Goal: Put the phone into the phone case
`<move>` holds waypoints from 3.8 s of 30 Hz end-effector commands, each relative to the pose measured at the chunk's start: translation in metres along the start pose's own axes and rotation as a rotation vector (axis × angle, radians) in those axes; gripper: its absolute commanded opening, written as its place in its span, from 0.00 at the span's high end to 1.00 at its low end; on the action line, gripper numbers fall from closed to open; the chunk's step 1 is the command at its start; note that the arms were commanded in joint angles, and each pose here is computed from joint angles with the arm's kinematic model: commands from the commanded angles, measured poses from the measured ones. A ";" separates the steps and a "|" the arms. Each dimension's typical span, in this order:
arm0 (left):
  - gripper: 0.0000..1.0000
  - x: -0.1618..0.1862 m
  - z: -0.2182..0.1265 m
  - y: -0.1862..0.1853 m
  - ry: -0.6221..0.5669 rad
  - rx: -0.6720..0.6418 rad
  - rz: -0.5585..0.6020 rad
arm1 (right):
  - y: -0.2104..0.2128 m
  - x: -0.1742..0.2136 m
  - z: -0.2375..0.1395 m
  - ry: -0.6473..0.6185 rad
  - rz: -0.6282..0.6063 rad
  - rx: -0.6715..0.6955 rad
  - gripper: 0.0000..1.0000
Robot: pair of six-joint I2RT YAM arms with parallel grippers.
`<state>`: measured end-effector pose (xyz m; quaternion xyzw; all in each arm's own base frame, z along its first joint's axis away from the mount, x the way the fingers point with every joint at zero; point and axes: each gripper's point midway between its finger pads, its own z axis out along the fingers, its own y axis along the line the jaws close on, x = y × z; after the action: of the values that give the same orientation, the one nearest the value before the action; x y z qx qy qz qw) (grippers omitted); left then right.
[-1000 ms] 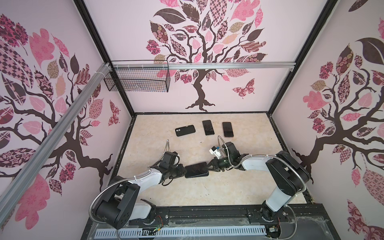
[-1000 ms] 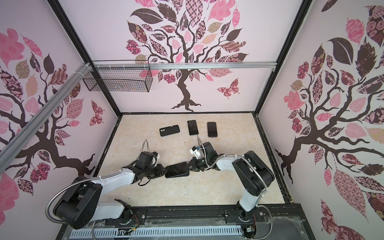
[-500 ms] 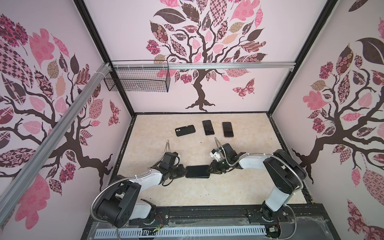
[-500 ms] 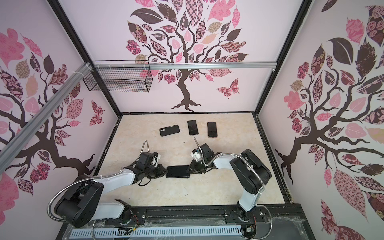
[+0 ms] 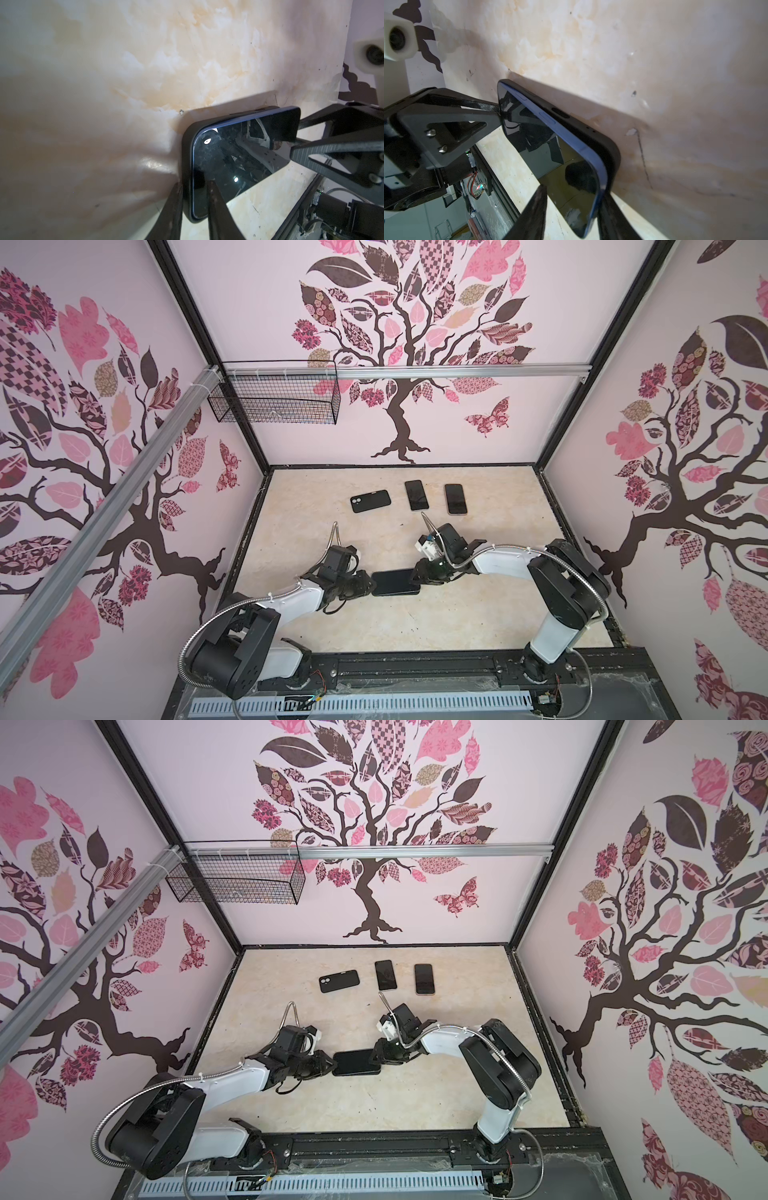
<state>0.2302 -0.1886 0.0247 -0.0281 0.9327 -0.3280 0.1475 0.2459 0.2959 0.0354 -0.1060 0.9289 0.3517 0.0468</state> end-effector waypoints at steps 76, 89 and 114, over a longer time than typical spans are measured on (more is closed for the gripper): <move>0.85 0.020 0.028 -0.033 0.117 0.156 -0.003 | -0.018 0.037 -0.010 0.091 -0.146 0.138 0.84; 0.83 0.018 0.032 -0.033 0.106 0.163 0.009 | -0.034 0.047 0.008 0.130 -0.104 0.149 0.87; 0.83 0.016 0.032 -0.028 0.089 0.135 -0.001 | -0.086 0.047 -0.004 0.135 -0.177 0.579 0.82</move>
<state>0.2206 -0.2283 0.0199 -0.0112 0.9085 -0.4051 0.1017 0.2341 0.2441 0.0177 -0.1773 0.9731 0.1258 0.0758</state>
